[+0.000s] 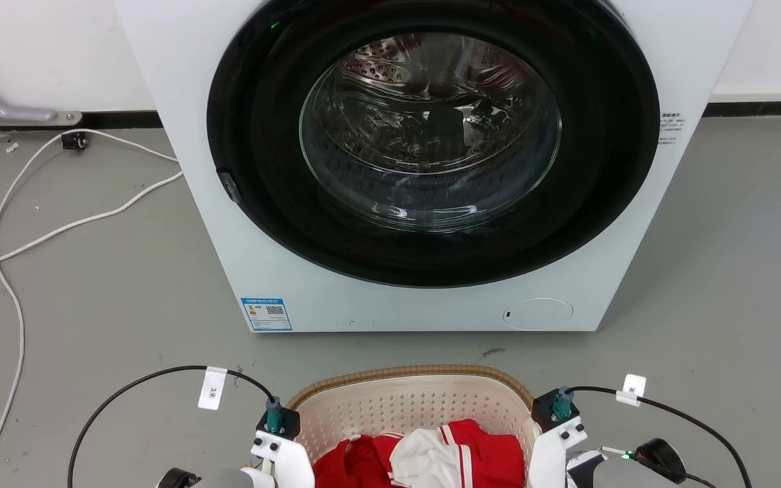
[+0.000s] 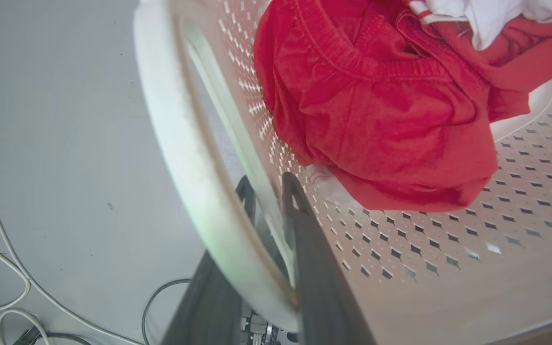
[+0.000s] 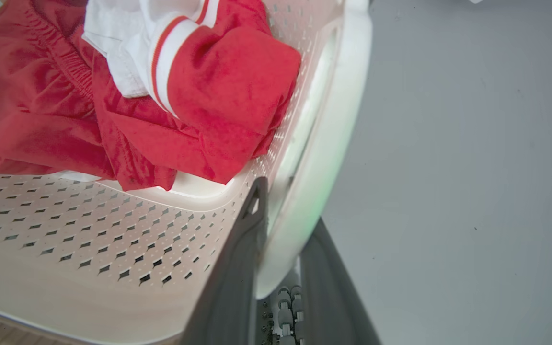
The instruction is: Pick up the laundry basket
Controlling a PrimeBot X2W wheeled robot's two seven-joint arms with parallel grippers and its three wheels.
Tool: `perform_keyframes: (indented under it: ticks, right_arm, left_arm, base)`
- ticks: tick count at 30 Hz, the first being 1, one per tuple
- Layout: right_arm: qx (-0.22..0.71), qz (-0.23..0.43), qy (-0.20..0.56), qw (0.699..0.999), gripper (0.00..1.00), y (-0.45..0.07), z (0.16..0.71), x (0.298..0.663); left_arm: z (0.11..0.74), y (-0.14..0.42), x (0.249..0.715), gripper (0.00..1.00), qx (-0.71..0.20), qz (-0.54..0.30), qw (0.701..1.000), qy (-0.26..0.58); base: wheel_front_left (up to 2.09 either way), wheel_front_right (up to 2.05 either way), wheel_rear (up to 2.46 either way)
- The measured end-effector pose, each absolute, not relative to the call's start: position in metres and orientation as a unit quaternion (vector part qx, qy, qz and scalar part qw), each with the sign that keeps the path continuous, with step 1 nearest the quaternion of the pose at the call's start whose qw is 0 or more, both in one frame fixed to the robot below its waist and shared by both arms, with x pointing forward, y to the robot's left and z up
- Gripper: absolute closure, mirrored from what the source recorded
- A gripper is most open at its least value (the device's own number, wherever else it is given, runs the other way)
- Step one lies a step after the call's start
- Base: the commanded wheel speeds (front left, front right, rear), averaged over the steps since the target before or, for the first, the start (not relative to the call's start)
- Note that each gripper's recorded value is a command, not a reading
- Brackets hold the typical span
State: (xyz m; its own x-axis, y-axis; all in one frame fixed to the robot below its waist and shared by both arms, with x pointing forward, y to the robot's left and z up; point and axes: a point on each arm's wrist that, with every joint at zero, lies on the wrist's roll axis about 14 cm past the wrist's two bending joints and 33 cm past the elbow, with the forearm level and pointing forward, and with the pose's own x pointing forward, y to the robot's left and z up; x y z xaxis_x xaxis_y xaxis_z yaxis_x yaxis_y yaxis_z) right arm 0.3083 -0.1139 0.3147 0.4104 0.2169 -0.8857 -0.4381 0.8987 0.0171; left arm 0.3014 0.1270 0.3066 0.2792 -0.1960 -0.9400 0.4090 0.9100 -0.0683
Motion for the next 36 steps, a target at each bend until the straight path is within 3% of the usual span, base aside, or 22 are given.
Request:
perform_keyframes:
  ticks: [36]
  right_arm:
    - [-0.110, 0.199, 0.504, 0.833, 1.00, -0.1132, 0.3142, 0.3066]
  left_arm:
    - [0.3070, 0.1273, 0.3005, 1.00, 0.094, -0.191, 0.798, 0.564]
  base:
    - [0.00, 0.00, 0.00]
